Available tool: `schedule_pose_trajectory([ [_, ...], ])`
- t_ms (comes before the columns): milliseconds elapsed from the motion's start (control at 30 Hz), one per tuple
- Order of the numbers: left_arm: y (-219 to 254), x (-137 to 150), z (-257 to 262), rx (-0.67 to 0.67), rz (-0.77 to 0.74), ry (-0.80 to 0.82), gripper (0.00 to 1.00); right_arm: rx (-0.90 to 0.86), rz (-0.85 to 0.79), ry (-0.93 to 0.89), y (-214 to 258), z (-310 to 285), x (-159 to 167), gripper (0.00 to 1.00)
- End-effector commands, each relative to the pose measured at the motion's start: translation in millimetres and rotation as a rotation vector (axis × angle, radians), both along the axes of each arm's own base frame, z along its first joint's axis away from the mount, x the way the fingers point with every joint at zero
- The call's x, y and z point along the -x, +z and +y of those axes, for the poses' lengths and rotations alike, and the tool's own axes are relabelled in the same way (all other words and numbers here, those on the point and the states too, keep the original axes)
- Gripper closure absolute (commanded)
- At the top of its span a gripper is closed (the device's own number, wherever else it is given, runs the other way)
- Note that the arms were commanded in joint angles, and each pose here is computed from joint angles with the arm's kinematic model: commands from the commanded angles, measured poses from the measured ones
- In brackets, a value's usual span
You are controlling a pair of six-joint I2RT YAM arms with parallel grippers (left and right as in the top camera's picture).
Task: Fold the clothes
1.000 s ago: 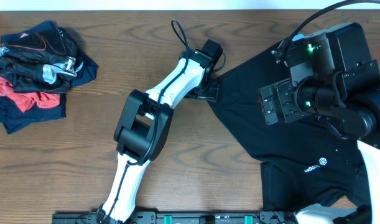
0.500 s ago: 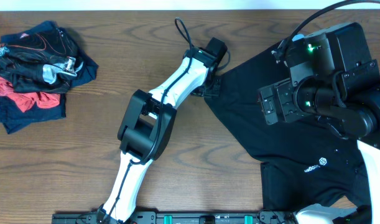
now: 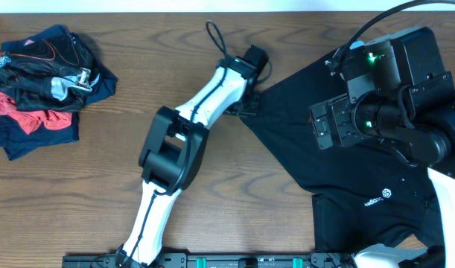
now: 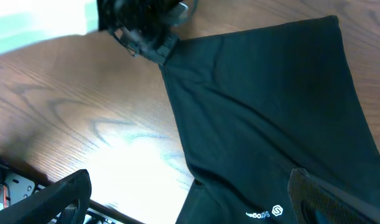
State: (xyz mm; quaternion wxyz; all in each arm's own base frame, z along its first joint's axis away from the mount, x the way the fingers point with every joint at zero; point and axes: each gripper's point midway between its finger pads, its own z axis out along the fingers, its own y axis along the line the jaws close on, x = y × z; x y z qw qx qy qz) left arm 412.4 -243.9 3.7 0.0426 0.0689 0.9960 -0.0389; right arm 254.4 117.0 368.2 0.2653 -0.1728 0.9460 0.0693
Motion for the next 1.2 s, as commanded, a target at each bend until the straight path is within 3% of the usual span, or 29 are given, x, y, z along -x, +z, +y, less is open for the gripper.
schedule_pose_trajectory([
  [0, 10.6, -22.5, 40.1, -0.037, -0.027, 0.105, 0.94, -0.010, -0.023, 0.004, 7.1, 0.4, 4.8, 0.01],
  [333, 9.5, -45.5, 147.9, -0.057, 0.025, 0.353, 0.94, -0.011, -0.016, 0.007, 5.7, 1.6, 4.0, 0.01],
  [633, 9.1, -48.6, 234.9, -0.063, 0.058, 0.539, 0.94, 0.010, 0.031, 0.007, -8.1, 6.2, -5.4, 0.01],
  [833, 8.9, -41.1, 268.2, -0.069, 0.087, 0.607, 0.94, 0.023, 0.093, -0.031, -25.1, 8.9, -17.4, 0.01],
  [1000, 8.9, -38.7, 276.0, -0.070, 0.096, 0.620, 0.94, 0.061, 0.253, -0.102, -70.3, 4.3, -32.4, 0.01],
  [1033, 8.9, -37.8, 276.3, -0.071, 0.099, 0.621, 0.88, 0.073, 0.304, -0.101, -84.6, 5.6, -32.0, 0.01],
  [1100, 8.9, -36.6, 276.2, -0.072, 0.104, 0.620, 0.65, 0.090, 0.402, -0.111, -110.5, 8.4, -27.5, 0.01],
  [1167, 8.9, -36.0, 276.2, -0.073, 0.106, 0.613, 0.60, 0.113, 0.484, -0.135, -137.3, 11.7, -20.6, 0.01],
])
